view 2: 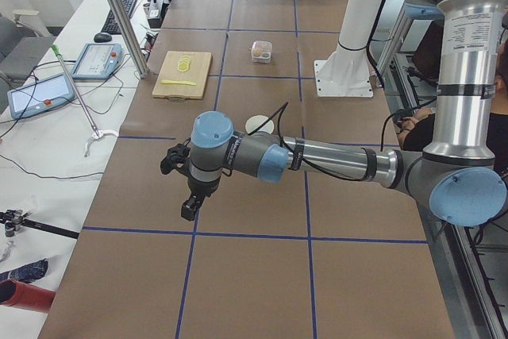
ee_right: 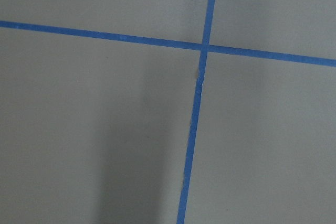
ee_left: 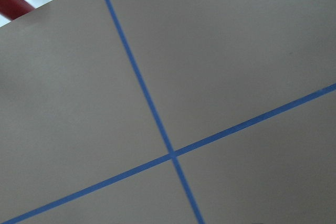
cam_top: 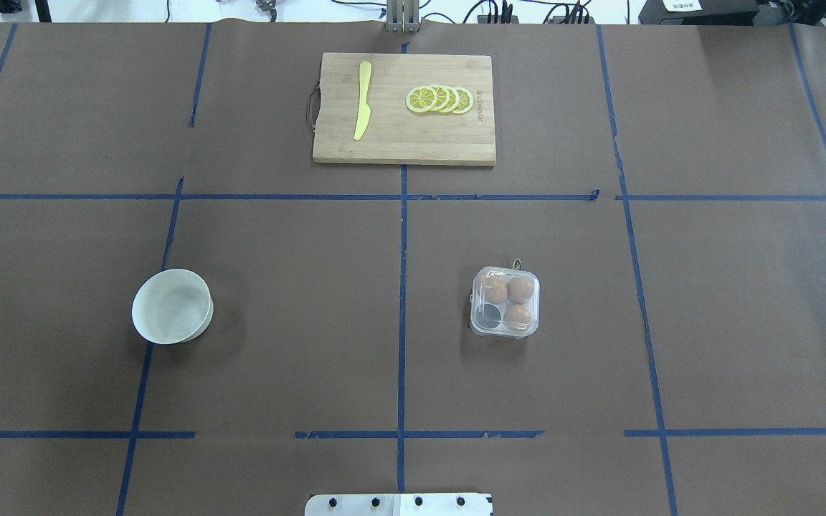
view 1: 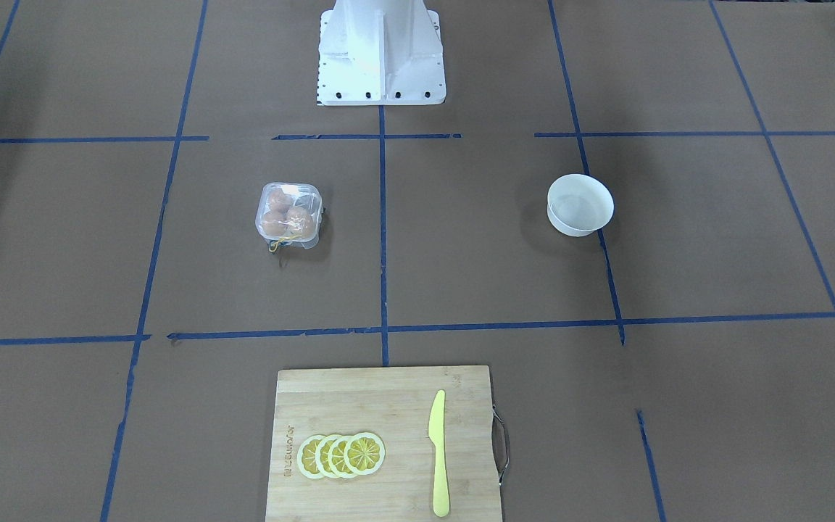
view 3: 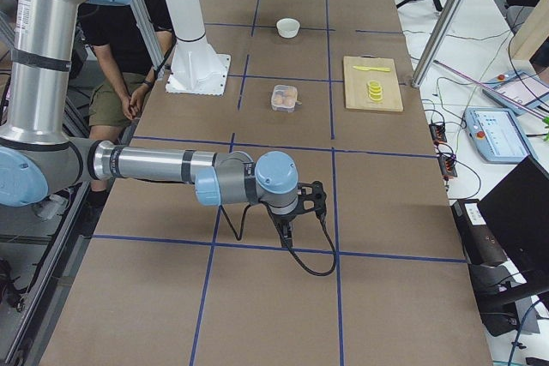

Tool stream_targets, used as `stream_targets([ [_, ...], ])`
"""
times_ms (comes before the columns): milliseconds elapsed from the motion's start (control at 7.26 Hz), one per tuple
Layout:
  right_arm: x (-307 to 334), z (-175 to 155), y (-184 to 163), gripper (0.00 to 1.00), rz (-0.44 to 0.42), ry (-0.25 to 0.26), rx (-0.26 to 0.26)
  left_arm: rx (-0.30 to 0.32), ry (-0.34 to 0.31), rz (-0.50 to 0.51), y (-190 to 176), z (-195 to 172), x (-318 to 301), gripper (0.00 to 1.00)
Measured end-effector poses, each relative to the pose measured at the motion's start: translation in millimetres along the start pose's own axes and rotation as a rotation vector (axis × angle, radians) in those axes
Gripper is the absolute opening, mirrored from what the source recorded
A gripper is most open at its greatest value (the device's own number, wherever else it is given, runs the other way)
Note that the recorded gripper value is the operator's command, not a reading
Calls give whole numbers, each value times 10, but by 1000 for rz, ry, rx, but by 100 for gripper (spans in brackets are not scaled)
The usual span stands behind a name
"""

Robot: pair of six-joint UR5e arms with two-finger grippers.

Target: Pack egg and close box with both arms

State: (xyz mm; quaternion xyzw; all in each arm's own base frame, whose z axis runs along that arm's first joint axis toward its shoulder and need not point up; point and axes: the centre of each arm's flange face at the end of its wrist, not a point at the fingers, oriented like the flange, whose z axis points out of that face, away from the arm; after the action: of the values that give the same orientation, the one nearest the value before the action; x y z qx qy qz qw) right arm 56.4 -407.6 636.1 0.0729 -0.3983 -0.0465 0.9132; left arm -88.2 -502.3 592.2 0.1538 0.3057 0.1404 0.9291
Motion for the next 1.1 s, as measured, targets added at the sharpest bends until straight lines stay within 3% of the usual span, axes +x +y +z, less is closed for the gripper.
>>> stream_targets([
  [275, -162, 36, -233, 100, -45, 45, -14, -82, 19, -61, 84, -217, 27, 99],
  [413, -220, 51, -318, 100, -44, 31, -25, -105, 26, -98, 118, -237, 39, 99],
  [688, -249, 94, -326, 100, -39, -14, -42, -112, 94, -201, 195, -181, 91, 100],
  [1101, -254, 102, -298, 100, -39, -30, -44, -83, 145, -211, 339, -118, 142, 100],
])
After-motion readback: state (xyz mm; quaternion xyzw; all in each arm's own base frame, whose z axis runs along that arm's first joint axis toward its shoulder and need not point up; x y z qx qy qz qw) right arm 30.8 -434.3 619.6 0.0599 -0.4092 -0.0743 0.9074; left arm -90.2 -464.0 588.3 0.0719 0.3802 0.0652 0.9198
